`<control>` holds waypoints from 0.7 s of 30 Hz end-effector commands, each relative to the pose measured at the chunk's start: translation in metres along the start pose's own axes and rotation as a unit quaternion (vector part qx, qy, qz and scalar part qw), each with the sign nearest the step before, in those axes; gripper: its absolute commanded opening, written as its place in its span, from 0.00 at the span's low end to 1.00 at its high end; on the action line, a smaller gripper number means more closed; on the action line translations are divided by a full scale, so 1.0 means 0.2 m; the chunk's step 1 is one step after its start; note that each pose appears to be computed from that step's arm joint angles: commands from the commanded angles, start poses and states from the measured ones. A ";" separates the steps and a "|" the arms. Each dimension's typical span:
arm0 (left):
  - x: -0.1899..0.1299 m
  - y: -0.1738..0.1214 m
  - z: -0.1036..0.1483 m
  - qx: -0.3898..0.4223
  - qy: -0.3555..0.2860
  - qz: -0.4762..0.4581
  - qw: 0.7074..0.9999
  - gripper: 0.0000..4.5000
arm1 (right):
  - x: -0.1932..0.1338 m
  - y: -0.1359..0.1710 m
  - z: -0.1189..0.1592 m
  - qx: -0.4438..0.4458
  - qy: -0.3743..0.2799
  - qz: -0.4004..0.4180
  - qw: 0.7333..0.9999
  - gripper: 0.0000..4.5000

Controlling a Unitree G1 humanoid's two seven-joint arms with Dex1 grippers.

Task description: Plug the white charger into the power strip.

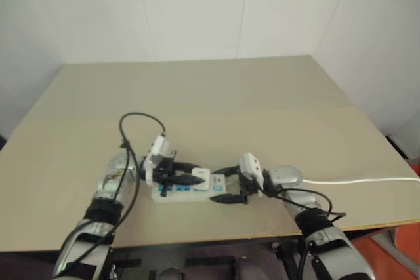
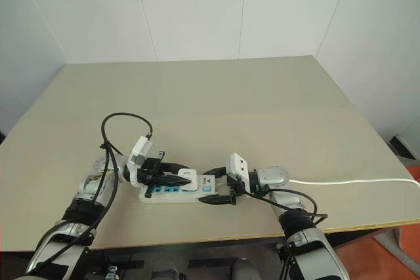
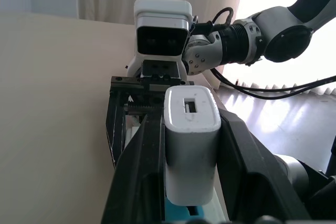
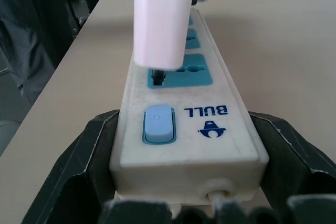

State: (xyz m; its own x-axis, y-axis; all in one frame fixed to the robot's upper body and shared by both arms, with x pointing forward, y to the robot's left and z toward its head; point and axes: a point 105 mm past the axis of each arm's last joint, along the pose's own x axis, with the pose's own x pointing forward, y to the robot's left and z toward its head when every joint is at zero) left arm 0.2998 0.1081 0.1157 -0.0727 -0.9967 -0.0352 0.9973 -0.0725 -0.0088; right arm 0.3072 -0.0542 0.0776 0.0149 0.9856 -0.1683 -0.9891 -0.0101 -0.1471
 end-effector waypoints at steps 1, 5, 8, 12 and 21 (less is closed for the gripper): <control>-0.01 -0.01 -0.01 0.006 0.018 -0.004 1.000 0.22 | 0.04 0.03 0.00 -0.005 0.001 0.022 1.000 0.76; -0.03 -0.01 -0.04 0.010 0.031 0.005 0.999 0.22 | 0.04 0.03 0.00 -0.004 0.001 0.022 1.000 0.76; -0.04 -0.01 -0.04 0.009 0.023 0.010 1.000 0.22 | 0.04 0.03 0.00 -0.004 0.001 0.022 1.000 0.76; -0.03 -0.01 -0.05 0.022 0.024 0.021 0.999 0.22 | 0.04 0.03 0.00 -0.005 -0.001 0.021 1.000 0.76; -0.03 -0.02 -0.12 0.026 0.025 0.059 0.998 0.22 | 0.04 0.02 0.00 -0.009 -0.001 0.016 1.000 0.76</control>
State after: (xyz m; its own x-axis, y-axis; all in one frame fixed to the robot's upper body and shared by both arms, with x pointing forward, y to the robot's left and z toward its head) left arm 0.2959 0.1094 0.1066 -0.0027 -0.9998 -0.0205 0.9967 -0.0044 0.0808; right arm 0.3078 -0.0544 0.0762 0.0216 0.9856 -0.1678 -0.9890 -0.0034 -0.1478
